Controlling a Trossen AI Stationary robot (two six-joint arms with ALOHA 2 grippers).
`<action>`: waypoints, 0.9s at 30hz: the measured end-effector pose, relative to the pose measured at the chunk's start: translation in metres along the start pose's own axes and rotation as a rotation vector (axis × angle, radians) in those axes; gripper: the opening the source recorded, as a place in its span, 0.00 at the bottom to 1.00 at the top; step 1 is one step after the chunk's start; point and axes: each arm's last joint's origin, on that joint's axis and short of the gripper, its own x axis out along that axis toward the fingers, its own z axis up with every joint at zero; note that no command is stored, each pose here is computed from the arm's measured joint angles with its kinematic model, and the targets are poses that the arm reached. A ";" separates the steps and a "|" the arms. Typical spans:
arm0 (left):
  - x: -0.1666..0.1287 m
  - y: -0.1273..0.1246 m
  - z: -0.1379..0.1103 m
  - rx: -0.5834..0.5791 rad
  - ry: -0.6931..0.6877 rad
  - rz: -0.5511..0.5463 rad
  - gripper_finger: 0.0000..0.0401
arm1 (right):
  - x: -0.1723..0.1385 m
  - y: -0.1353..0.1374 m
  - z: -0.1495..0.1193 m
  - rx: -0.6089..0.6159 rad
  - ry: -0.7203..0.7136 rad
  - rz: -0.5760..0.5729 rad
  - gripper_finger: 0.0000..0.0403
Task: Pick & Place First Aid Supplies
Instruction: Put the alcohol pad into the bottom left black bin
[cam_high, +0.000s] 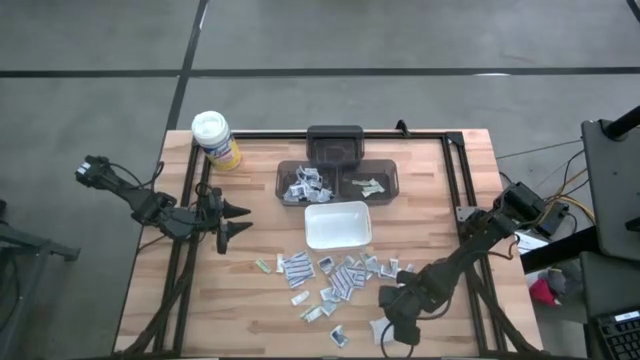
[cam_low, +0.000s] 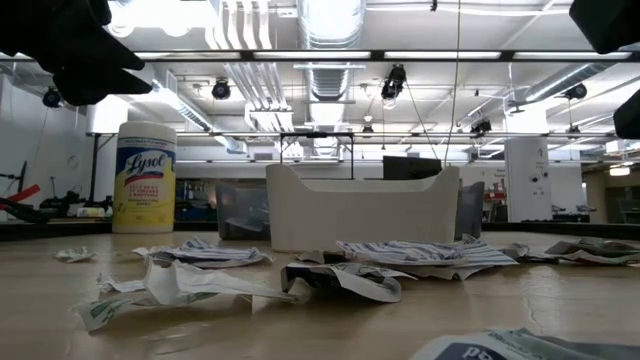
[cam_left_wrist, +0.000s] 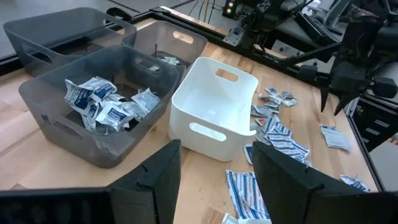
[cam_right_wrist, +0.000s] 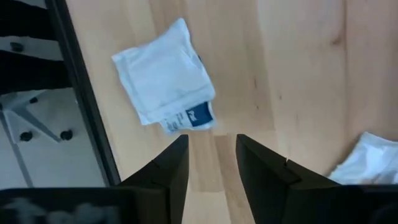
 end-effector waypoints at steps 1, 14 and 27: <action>0.000 0.000 0.000 0.000 0.000 0.000 0.47 | 0.000 0.000 0.000 -0.001 -0.003 0.005 0.31; 0.000 0.000 0.000 0.001 -0.001 0.002 0.47 | 0.014 0.005 0.006 -0.002 0.004 0.017 0.30; 0.000 0.000 0.000 0.003 -0.002 0.004 0.47 | 0.040 0.007 0.011 0.023 0.088 -0.114 0.27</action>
